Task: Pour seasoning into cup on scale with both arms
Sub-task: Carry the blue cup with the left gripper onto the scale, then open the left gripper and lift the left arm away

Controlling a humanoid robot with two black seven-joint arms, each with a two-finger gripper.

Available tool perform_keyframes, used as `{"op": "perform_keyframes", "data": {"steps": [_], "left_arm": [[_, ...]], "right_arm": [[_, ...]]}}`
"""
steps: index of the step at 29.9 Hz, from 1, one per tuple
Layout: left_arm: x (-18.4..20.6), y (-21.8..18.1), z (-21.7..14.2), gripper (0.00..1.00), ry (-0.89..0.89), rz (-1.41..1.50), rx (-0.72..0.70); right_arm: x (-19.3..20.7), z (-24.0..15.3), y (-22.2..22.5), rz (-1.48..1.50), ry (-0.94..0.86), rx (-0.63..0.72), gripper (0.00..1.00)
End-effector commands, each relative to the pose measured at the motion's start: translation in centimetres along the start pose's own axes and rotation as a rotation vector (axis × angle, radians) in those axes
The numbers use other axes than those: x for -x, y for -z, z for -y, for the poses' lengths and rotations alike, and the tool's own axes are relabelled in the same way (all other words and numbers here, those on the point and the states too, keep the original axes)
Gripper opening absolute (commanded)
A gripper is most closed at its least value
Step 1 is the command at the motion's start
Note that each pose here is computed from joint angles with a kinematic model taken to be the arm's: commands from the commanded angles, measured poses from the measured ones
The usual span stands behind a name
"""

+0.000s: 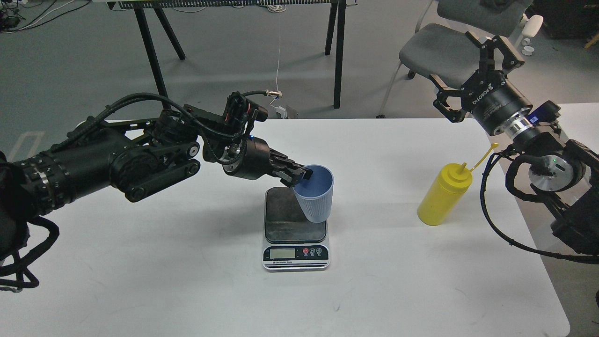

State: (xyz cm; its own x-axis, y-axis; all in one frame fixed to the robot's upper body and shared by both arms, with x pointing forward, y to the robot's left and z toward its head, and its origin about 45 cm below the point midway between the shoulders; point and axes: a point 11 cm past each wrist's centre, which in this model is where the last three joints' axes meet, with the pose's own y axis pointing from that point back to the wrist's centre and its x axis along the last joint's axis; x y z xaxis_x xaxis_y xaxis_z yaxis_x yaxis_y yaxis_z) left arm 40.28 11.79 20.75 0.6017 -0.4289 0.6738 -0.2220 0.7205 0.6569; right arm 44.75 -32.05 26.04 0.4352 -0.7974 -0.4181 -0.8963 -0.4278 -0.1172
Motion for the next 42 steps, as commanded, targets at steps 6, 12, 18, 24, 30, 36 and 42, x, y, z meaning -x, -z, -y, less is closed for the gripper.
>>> {"op": "perform_keyframes", "data": {"steps": [6, 12, 18, 24, 30, 36, 42], "left_arm": [[-0.2, 0.3, -0.7, 0.32, -0.009, -0.013, -0.005], [-0.4, 0.2, -1.0, 0.47, -0.028, -0.057, 0.012], [-0.9, 1.3, -2.7, 0.53, -0.037, -0.085, -0.011], [-3.9, 2.7, -6.7, 0.56, -0.153, -0.158, -0.032], [-8.9, 2.6, -11.5, 0.6, -0.402, -0.358, 0.091], [-14.6, 3.3, -19.0, 0.84, -0.841, -0.693, 0.391], [-14.9, 7.1, -22.0, 0.97, -1.076, -0.932, 0.499]], "right_arm": [[0.0, 0.0, 0.0, -0.001, 0.0, 0.001, 0.99], [0.0, 0.0, 0.0, -0.001, 0.0, 0.001, 0.99], [0.0, 0.0, 0.1, 0.001, -0.001, -0.003, 0.99], [-0.1, 0.0, 0.2, 0.002, -0.003, -0.008, 0.99], [-2.5, -1.8, 2.4, 0.067, -0.082, -0.087, 0.99], [-9.4, -9.7, 5.3, 0.287, -0.317, -0.161, 0.99], [-13.5, -19.4, 1.9, 0.441, -0.534, -0.097, 0.99]]}}
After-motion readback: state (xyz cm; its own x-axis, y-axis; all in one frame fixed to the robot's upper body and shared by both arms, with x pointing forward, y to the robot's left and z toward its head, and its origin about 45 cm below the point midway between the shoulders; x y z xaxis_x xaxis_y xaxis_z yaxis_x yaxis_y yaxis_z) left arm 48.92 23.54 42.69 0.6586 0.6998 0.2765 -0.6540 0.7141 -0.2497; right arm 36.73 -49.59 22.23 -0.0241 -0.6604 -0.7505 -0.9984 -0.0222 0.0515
